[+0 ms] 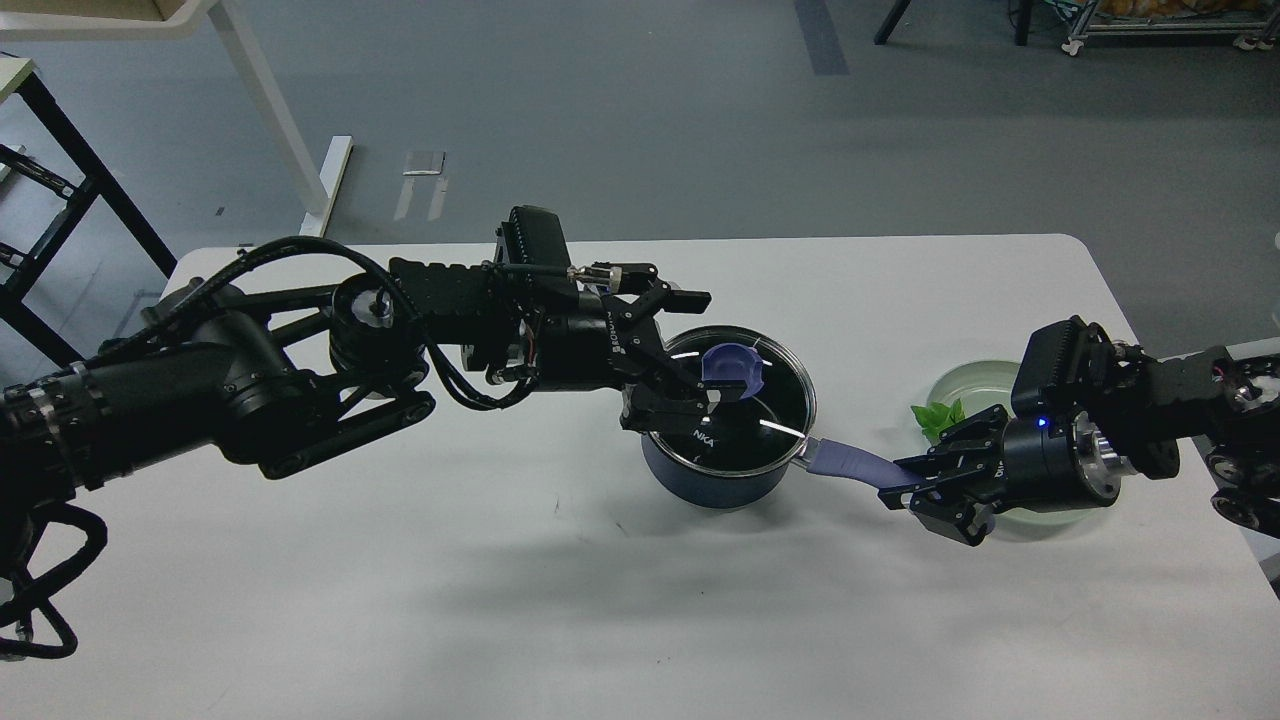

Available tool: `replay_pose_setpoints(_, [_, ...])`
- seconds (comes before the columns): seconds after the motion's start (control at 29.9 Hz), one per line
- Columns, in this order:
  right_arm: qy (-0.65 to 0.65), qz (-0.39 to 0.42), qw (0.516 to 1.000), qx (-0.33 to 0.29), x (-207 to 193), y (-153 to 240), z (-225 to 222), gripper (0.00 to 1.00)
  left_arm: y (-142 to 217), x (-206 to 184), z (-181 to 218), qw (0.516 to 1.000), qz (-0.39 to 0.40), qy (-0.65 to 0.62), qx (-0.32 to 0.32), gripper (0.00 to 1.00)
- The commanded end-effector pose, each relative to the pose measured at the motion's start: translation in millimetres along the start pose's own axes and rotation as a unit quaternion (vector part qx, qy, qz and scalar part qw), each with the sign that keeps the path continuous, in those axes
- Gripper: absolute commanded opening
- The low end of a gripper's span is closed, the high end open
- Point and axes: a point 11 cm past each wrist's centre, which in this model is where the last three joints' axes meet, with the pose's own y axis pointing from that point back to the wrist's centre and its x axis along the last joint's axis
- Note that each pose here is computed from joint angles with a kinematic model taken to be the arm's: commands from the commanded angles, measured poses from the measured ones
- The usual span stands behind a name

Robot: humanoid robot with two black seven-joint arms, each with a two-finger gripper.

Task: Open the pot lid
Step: 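Reach the left gripper over the pot to the purple lid knob, then grasp the purple lid knob with the left gripper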

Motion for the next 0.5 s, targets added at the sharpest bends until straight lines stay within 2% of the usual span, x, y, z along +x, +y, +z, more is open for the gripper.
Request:
replay_pose_setpoints(0.0, [0.000, 0.000, 1.000, 0.000, 0, 0, 0, 0.34, -11, -1, -3, 1.000, 0.004, -0.003, 0.005, 0.99])
replay_pose_setpoints(0.47, [0.000, 0.001, 1.000, 0.000, 0, 0, 0, 0.35, -37, -10, 5, 1.000, -0.022, -0.010, -0.009, 0.99])
